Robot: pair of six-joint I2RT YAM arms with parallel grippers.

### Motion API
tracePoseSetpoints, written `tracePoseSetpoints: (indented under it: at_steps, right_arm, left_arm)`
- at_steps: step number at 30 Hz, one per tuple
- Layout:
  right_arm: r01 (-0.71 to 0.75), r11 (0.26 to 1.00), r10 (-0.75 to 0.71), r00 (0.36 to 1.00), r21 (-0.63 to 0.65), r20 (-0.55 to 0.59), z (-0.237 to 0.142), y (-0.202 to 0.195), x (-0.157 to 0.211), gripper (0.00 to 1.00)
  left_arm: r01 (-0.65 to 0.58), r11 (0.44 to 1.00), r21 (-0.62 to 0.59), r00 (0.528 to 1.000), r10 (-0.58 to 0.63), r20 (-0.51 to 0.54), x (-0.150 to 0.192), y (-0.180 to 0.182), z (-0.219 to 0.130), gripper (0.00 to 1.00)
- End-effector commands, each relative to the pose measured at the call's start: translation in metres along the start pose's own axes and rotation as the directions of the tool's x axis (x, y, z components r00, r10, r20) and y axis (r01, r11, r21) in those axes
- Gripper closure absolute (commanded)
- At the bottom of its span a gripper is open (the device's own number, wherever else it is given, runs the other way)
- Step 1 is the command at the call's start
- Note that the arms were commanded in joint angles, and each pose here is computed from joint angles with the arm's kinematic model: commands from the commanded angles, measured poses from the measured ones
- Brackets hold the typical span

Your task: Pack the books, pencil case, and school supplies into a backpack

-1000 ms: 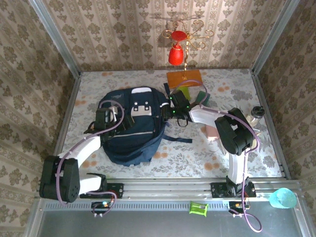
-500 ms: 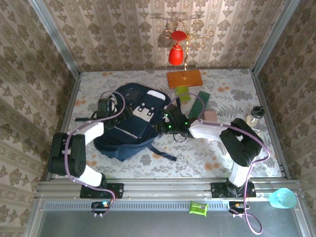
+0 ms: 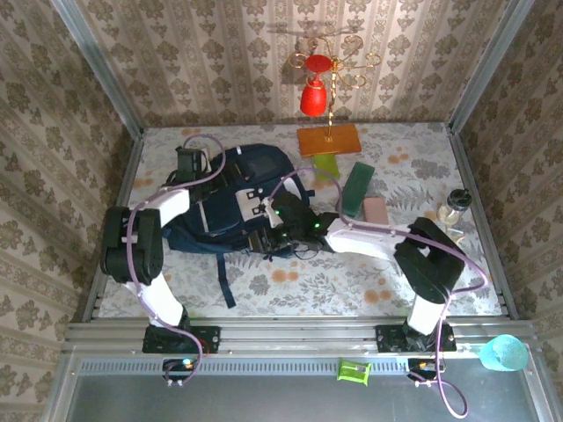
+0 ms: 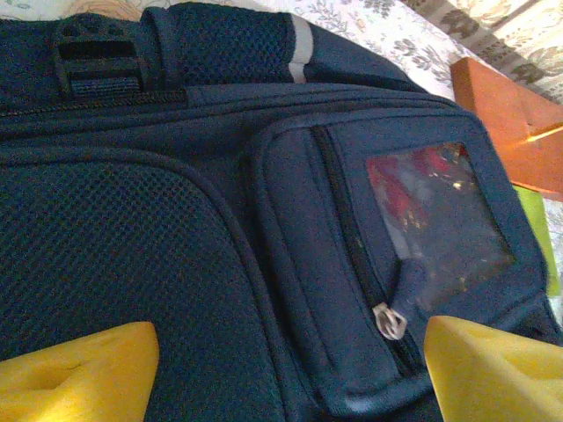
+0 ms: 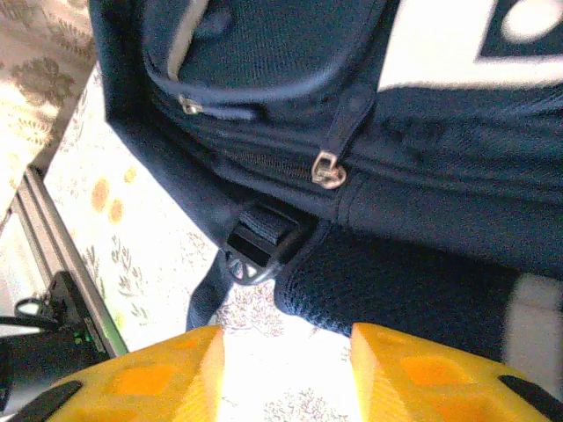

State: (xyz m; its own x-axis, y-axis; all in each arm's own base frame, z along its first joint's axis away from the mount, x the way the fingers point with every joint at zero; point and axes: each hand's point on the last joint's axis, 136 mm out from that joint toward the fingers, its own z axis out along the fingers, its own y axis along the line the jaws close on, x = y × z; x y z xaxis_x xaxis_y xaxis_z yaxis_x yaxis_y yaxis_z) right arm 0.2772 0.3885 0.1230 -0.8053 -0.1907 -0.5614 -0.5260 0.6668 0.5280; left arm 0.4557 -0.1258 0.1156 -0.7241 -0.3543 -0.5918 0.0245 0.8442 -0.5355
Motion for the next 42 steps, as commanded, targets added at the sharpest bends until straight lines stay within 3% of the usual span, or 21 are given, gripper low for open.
tracePoseSetpoints:
  at_steps: [1, 4, 7, 11, 14, 18, 24, 32, 42]
  right_arm:
    - [0.109, 0.984, -0.116, 0.992, 0.139, 0.049, -0.029, -0.017, -0.015, 0.49]
    - [0.118, 0.965, -0.137, 0.988, 0.233, 0.069, -0.029, -0.033, -0.025, 0.44]
    - [0.073, 0.968, -0.097, 0.992, 0.242, 0.086, -0.015, -0.044, -0.036, 0.45]
    - [-0.001, 0.985, -0.013, 0.997, 0.175, 0.081, 0.009, -0.052, -0.037, 0.56]
    - [-0.048, 0.985, 0.038, 0.997, 0.165, 0.062, 0.018, -0.062, -0.023, 0.66]
    - [-0.115, 0.982, 0.107, 0.992, 0.153, 0.060, 0.027, -0.075, 0.000, 0.75]
    - [-0.146, 0.978, 0.138, 0.989, 0.152, 0.060, 0.027, -0.084, 0.018, 0.76]
    - [-0.134, 0.978, 0.127, 0.990, 0.162, 0.052, 0.024, -0.086, 0.022, 0.76]
    - [-0.132, 0.977, 0.126, 0.991, 0.165, 0.048, 0.025, -0.087, 0.024, 0.76]
  left_arm:
    - [-0.059, 0.996, -0.062, 0.994, 0.065, 0.093, -0.005, -0.011, -0.048, 0.19]
    - [-0.119, 0.985, -0.122, 0.988, 0.129, 0.082, 0.029, -0.015, -0.078, 0.19]
    - [-0.158, 0.982, -0.101, 0.988, 0.157, -0.014, 0.079, -0.024, -0.097, 0.25]
    - [-0.152, 0.988, -0.032, 0.984, 0.148, -0.103, 0.135, -0.038, -0.115, 0.42]
    - [-0.143, 0.989, -0.034, 0.978, 0.136, -0.159, 0.154, -0.037, -0.121, 0.54]
    - [-0.147, 0.989, -0.023, 0.972, 0.140, -0.191, 0.163, -0.037, -0.112, 0.61]
    - [-0.176, 0.984, -0.032, 0.953, 0.162, -0.254, 0.170, -0.039, -0.087, 0.61]
    - [-0.193, 0.979, -0.070, 0.966, 0.177, -0.188, 0.153, -0.039, -0.074, 0.58]
    - [-0.226, 0.965, -0.133, 0.965, 0.203, -0.164, 0.151, -0.034, -0.072, 0.67]
